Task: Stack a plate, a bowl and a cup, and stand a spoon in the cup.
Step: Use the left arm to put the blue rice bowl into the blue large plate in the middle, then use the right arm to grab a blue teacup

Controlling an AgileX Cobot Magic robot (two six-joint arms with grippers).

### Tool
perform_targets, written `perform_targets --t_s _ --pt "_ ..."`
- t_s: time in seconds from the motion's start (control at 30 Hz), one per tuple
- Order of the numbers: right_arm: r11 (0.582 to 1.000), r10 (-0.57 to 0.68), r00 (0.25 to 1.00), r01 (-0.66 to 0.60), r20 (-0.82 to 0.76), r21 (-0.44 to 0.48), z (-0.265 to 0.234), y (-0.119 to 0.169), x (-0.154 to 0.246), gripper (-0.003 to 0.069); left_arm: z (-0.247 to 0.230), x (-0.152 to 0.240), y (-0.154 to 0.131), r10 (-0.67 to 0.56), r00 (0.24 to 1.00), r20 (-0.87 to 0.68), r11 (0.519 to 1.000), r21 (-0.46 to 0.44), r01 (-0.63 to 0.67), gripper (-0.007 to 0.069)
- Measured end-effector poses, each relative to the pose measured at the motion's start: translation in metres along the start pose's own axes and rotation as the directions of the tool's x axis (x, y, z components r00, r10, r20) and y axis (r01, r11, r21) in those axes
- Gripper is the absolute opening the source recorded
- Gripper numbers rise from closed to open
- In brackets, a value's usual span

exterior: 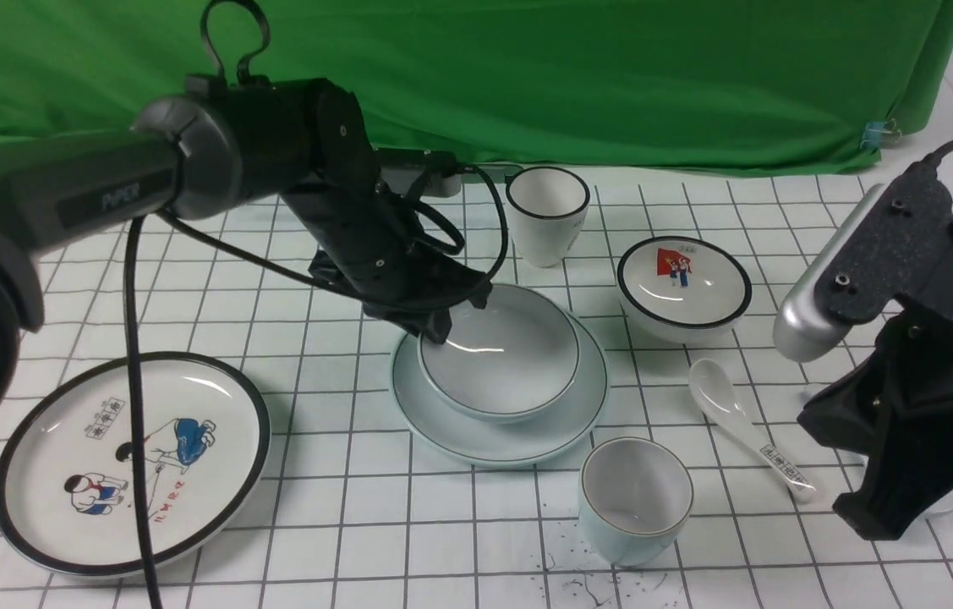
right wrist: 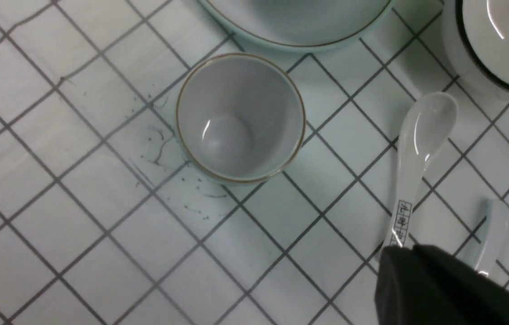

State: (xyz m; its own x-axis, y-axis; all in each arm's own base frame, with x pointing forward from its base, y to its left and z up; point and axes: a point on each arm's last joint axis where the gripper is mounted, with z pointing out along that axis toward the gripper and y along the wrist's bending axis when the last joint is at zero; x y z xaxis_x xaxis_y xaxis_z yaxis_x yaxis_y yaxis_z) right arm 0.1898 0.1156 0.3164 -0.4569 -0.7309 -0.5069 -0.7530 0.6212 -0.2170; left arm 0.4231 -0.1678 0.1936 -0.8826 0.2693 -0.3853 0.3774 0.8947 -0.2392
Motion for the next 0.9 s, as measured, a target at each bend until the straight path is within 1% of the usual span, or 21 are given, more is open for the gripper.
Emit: perform_targets --t_s 0.07,0.13,0.2,0.23,0.27,0.3,0.37,0.4,0.43,0.47,0.5,0.57,0.6,0.63,0.67,0.73,0.77,0.8,0.87,0.9 --pt "1.000 0.000 1.000 0.000 -0.015 -0.006 0.005 0.000 -0.001 0.0067 0.000 0.000 0.000 0.000 1.000 -0.001 1.000 0.000 0.000 0.0053" --pt "1.000 0.000 0.999 0.000 -0.032 -0.013 0.010 0.000 -0.001 0.0092 -0.002 -0.001 0.000 0.004 1.000 0.000 1.000 -0.003 -0.004 0.0102" --pt "1.000 0.003 0.999 -0.004 -0.048 -0.020 0.015 -0.001 -0.003 0.0172 -0.011 -0.005 -0.002 0.016 1.000 0.006 1.000 -0.012 -0.016 0.0207" --pt "1.000 0.005 0.999 -0.006 -0.049 -0.020 0.016 -0.001 -0.003 0.0181 -0.012 -0.006 -0.002 0.020 1.000 0.010 1.000 -0.016 -0.020 0.0216" --pt "1.000 0.016 0.999 -0.017 -0.052 -0.020 0.017 -0.002 -0.006 0.0232 -0.020 -0.010 -0.003 0.031 0.999 0.024 0.999 -0.027 -0.030 0.0262" --pt "0.999 0.031 0.998 -0.033 -0.053 -0.020 0.019 -0.004 -0.010 0.0307 -0.033 -0.015 -0.005 0.047 0.998 0.038 0.998 -0.045 -0.045 0.0316" --pt "0.998 0.050 0.997 -0.051 -0.058 -0.020 0.022 -0.007 -0.016 0.0399 -0.057 -0.023 -0.008 0.080 0.995 0.067 0.994 -0.086 -0.074 0.0395" --pt "0.998 0.055 0.997 -0.056 -0.060 -0.021 0.022 -0.007 -0.018 0.0417 -0.063 -0.025 -0.008 0.087 0.993 0.074 0.992 -0.095 -0.080 0.0408" --pt "0.997 0.069 0.995 -0.070 -0.069 -0.023 0.026 -0.010 -0.024 0.0476 -0.090 -0.030 -0.012 0.113 0.988 0.106 0.986 -0.139 -0.097 0.0446" --pt "0.997 0.078 0.994 -0.080 -0.072 -0.023 0.030 -0.012 -0.029 0.0506 -0.112 -0.032 -0.014 0.128 0.983 0.131 0.979 -0.173 -0.105 0.0457" --pt "0.996 0.082 0.994 -0.084 -0.076 -0.024 0.033 -0.014 -0.034 0.0521 -0.130 -0.032 -0.016 0.145 0.979 0.144 0.971 -0.212 -0.112 0.0459" --pt "0.996 0.083 0.992 -0.086 -0.092 -0.029 0.042 -0.016 -0.039 0.0533 -0.155 -0.027 -0.018 0.165 0.975 0.147 0.955 -0.272 -0.120 0.0443" --pt "0.996 0.085 0.991 -0.088 -0.099 -0.031 0.047 -0.017 -0.043 0.0536 -0.171 -0.023 -0.021 0.176 0.972 0.158 0.946 -0.300 -0.123 0.0419" --pt "0.995 0.086 0.989 -0.091 -0.120 -0.038 0.057 -0.018 -0.046 0.0539 -0.189 -0.016 -0.022 0.184 0.969 0.166 0.934 -0.336 -0.120 0.0378" --pt "0.995 0.087 0.989 -0.092 -0.121 -0.038 0.058 -0.019 -0.047 0.0539 -0.195 -0.014 -0.023 0.184 0.967 0.175 0.933 -0.340 -0.116 0.0370" --pt "0.994 0.087 0.981 -0.098 -0.173 -0.054 0.081 -0.019 -0.048 0.0540 -0.222 0.006 -0.027 0.192 0.960 0.203 0.926 -0.363 -0.108 0.0236" --pt "0.994 0.087 0.980 -0.099 -0.181 -0.057 0.084 -0.018 -0.048 0.0540 -0.225 0.009 -0.028 0.192 0.960 0.206 0.926 -0.363 -0.107 0.0216" --pt "0.993 0.086 0.974 -0.101 -0.209 -0.065 0.097 -0.018 -0.047 0.0540 -0.234 0.024 -0.029 0.188 0.956 0.226 0.927 -0.361 -0.097 0.0132" --pt "0.992 0.084 0.969 -0.103 -0.232 -0.073 0.109 -0.017 -0.046 0.0540 -0.240 0.041 -0.031 0.187 0.950 0.250 0.931 -0.352 -0.091 0.0046" --pt "0.992 0.082 0.967 -0.103 -0.242 -0.077 0.115 -0.016 -0.045 0.0540 -0.237 0.051 -0.031 0.181 0.952 0.245 0.936 -0.342 -0.090 0.0017"
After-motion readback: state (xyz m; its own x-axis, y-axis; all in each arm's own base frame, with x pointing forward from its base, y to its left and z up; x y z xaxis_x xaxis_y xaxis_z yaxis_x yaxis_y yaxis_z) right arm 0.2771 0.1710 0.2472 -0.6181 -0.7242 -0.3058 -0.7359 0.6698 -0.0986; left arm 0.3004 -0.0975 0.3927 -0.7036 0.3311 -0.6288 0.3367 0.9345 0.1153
